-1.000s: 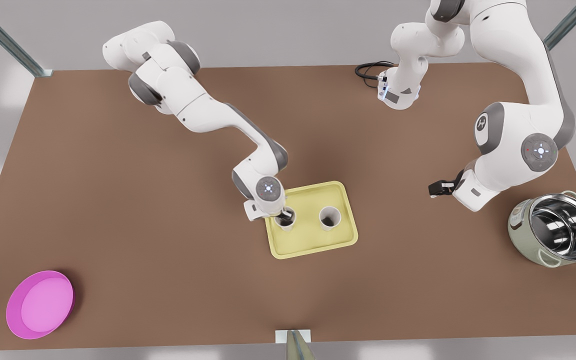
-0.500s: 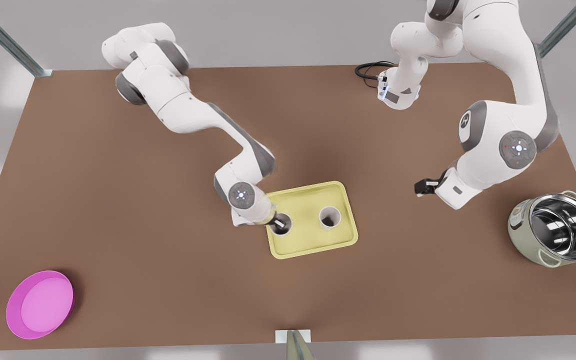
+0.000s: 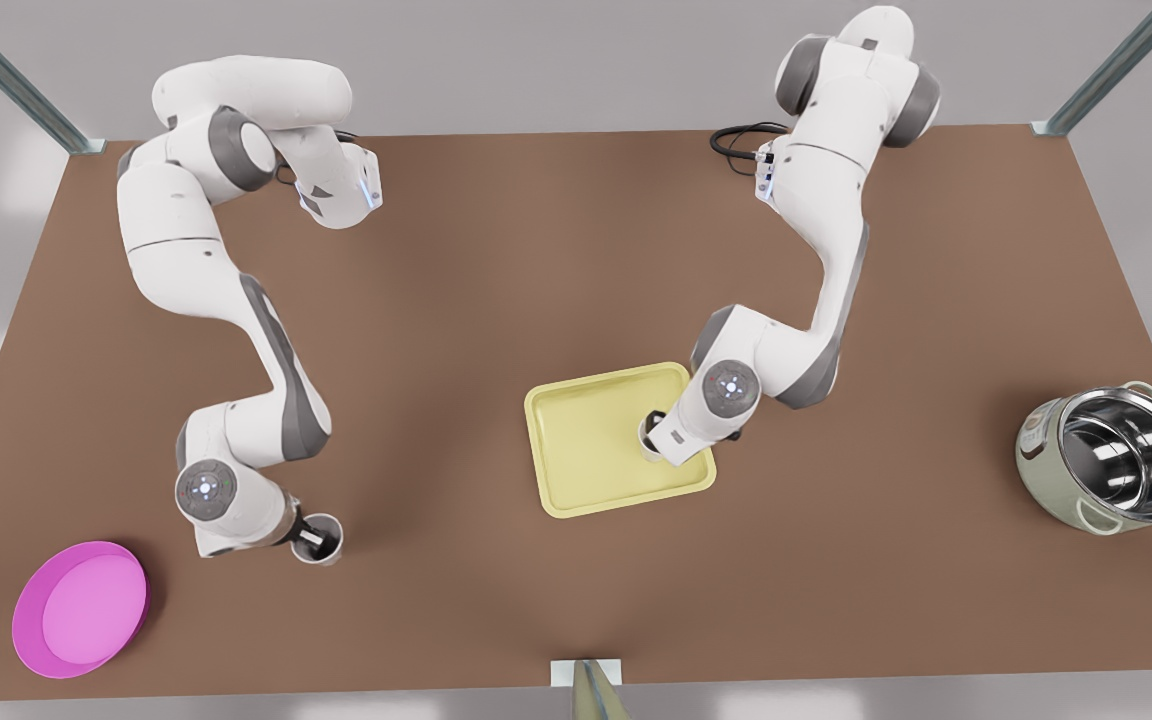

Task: Use the left arm to pick up the white IKEA cup from the tray and place it on the middle-left position; use the right arm to pick up the white IKEA cup from the tray and place it on the middle-right position

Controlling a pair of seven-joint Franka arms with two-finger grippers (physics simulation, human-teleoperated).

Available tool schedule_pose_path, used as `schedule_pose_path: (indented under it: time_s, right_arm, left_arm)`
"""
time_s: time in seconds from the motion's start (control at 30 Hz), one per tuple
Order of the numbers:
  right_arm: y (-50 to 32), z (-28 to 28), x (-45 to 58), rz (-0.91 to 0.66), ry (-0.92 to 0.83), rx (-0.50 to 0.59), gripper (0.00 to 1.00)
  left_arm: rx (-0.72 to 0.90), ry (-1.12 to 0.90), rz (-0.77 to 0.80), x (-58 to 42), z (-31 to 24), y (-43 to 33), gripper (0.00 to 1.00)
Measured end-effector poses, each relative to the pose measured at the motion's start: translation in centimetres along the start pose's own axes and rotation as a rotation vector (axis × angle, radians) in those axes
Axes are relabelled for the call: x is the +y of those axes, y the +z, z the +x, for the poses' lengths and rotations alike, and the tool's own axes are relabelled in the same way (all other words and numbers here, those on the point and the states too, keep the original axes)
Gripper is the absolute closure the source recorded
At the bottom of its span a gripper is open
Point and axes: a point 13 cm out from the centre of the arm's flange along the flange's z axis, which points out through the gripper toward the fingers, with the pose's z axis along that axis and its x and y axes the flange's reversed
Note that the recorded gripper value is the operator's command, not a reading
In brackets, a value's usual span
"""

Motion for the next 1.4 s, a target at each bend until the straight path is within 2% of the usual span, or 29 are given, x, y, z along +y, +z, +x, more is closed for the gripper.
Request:
schedule_pose_path:
  time_s: [0.13,0.17,0.2,0.23,0.3,0.33,0.37,0.43,0.57,0.7,0.87,1.03,1.2,1.3,1.4]
  right_arm:
    - [0.7,-0.2,0.1,-0.003,-0.143,-0.011,0.83]
    - [0.8,-0.2,0.2,-0.003,-0.174,-0.013,0.76]
    - [0.8,-0.2,0.2,-0.002,-0.202,-0.015,0.17]
    - [0.8,-0.3,0.1,0.001,-0.228,-0.019,0.04]
    - [0.8,-0.5,-0.1,0.015,-0.275,-0.027,0.03]
    - [0.8,-0.6,-0.2,0.026,-0.294,-0.031,0.03]
    - [0.8,-0.6,-0.4,0.031,-0.311,-0.033,0.03]
    - [0.8,-0.7,-0.3,0.032,-0.343,-0.035,0.03]
    - [0.8,-0.6,-0.1,0.017,-0.399,-0.031,0.03]
    - [-0.1,-0.5,0.4,0.006,-0.452,-0.035,0.02]
    - [-10.0,0.2,-0.1,0.002,-0.477,-0.037,0.02]
    - [-15.8,1.8,-3.3,0.017,-0.472,0.021,0.00]
    - [-24.7,3.6,-6.6,0.031,-0.461,0.010,0.00]
    - [-27.4,5.2,-7.5,0.027,-0.463,0.027,0.00]
    - [-29.8,9.1,-9.6,0.092,-0.440,0.040,0.00]
  left_arm:
    - [0.008,-0.053,0.007,0.1,0.5,4.0,0.00]
    - [0.006,-0.066,0.015,-0.1,0.4,4.5,0.00]
    - [0.001,-0.079,0.023,-0.2,0.3,4.8,0.00]
    - [-0.002,-0.090,0.029,-0.4,0.1,5.3,0.00]
    - [-0.010,-0.111,0.039,-0.7,-0.3,6.3,0.00]
    - [-0.014,-0.119,0.043,-0.9,-0.4,6.8,0.03]
    - [-0.019,-0.124,0.047,-1.2,-0.5,7.0,0.15]
    - [-0.035,-0.139,0.056,-1.4,-1.0,6.9,0.56]
    - [-0.058,-0.170,0.067,-1.0,-1.8,6.1,1.00]
    - [-0.068,-0.192,0.060,-0.8,-2.0,5.8,1.00]
    - [-0.109,-0.227,0.043,0.6,-3.4,0.1,1.00]
    - [-0.112,-0.363,-0.033,12.5,-5.7,-2.6,1.00]
    - [-0.071,-0.433,-0.046,24.2,-6.3,-1.7,1.00]
    - [-0.064,-0.404,-0.048,26.6,-6.5,-0.2,1.00]
    - [-0.061,-0.400,0.008,28.2,-7.0,1.8,1.00]
